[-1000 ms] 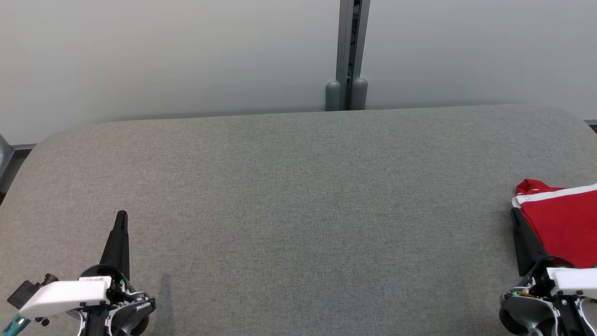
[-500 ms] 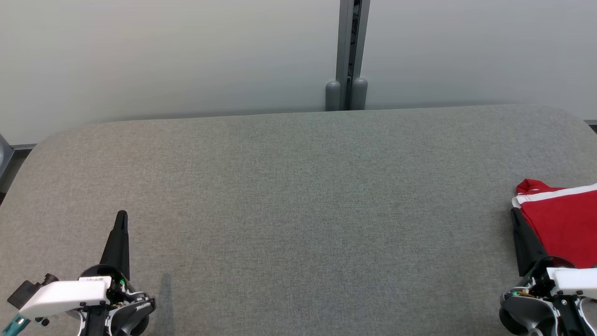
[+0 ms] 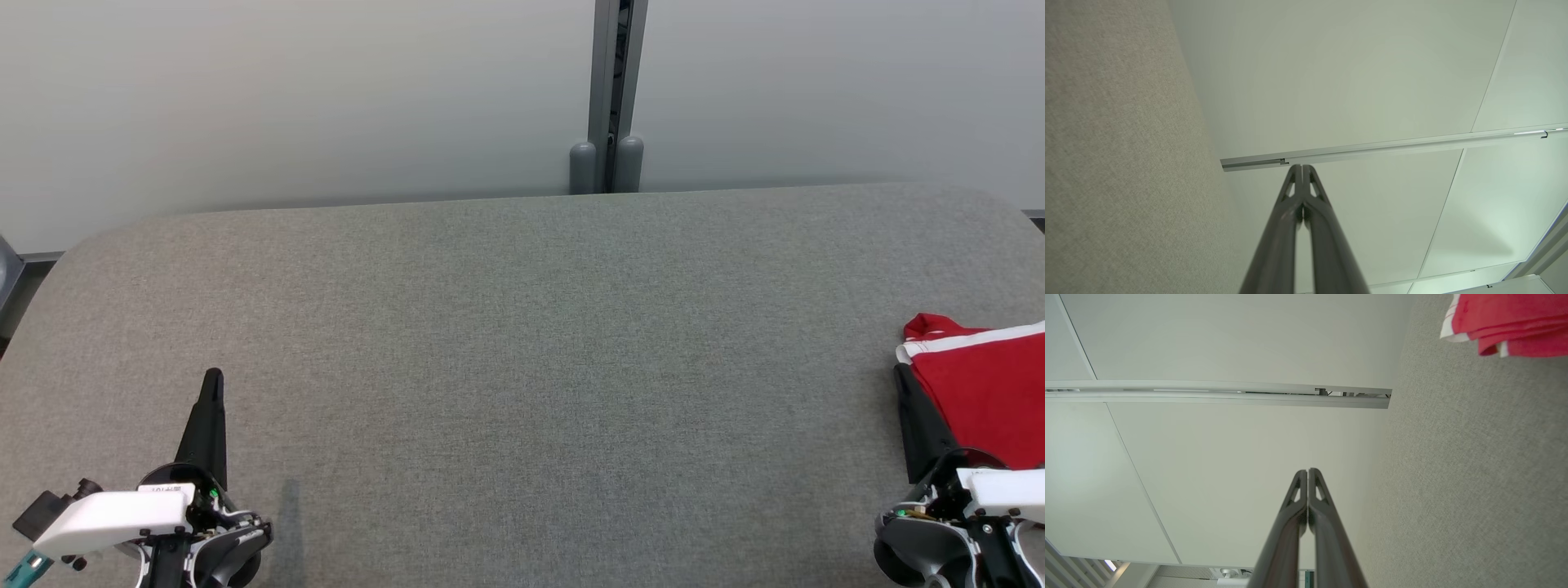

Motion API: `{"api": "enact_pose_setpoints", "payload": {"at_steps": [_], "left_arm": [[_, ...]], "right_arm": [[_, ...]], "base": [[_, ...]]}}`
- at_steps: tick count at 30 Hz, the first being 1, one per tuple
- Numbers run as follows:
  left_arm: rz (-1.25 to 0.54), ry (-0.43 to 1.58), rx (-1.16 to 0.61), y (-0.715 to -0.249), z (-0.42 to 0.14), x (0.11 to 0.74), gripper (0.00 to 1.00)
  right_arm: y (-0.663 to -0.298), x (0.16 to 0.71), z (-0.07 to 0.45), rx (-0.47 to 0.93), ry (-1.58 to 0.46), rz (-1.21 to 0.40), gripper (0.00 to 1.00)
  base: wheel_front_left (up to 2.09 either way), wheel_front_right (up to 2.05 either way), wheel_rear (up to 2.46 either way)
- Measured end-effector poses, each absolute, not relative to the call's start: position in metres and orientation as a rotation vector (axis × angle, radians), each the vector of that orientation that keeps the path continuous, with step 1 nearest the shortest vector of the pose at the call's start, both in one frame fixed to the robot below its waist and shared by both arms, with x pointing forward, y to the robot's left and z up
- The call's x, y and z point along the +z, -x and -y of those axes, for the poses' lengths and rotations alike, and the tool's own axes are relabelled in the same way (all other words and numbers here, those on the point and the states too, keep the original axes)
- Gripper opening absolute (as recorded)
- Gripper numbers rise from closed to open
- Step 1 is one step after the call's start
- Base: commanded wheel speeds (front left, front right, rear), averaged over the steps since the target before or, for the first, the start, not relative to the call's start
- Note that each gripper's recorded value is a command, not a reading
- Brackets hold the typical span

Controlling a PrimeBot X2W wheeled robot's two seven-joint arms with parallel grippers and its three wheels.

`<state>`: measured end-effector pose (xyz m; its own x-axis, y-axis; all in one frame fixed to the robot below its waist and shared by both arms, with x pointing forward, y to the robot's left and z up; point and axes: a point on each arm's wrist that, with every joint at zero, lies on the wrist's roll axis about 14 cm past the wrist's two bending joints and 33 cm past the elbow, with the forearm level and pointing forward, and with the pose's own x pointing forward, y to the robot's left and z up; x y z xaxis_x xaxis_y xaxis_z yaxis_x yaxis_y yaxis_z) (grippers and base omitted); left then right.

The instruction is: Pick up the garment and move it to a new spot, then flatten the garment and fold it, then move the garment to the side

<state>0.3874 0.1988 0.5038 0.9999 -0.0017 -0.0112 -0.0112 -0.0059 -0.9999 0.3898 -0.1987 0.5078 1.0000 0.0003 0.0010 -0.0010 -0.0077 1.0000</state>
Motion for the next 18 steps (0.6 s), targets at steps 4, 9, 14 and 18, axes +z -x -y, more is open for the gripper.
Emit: {"api": "enact_pose_setpoints", "payload": {"at_steps": [4, 9, 14, 18], "left_arm": [[-0.010, 1.577, 0.007, -0.3874, -0.1988, 0.5038, 0.00], [-0.010, 1.577, 0.007, -0.3874, -0.1988, 0.5038, 0.00], [-0.010, 1.577, 0.007, -0.3874, -0.1988, 0.5038, 0.00], [-0.010, 1.577, 0.007, -0.3874, -0.1988, 0.5038, 0.00]], "right_arm": [[-0.3898, 0.5078, 0.1989, 0.001, -1.579, 0.001, 0.00], [-0.3898, 0.5078, 0.1989, 0.001, -1.579, 0.001, 0.00], [-0.3898, 0.5078, 0.1988, 0.001, -1.579, 0.001, 0.00], [-0.3898, 0.5078, 0.1989, 0.001, -1.579, 0.001, 0.00]], "base": [[0.00, 0.00, 0.00], [0.00, 0.00, 0.00], [0.00, 0.00, 0.00], [0.00, 0.00, 0.00]]}}
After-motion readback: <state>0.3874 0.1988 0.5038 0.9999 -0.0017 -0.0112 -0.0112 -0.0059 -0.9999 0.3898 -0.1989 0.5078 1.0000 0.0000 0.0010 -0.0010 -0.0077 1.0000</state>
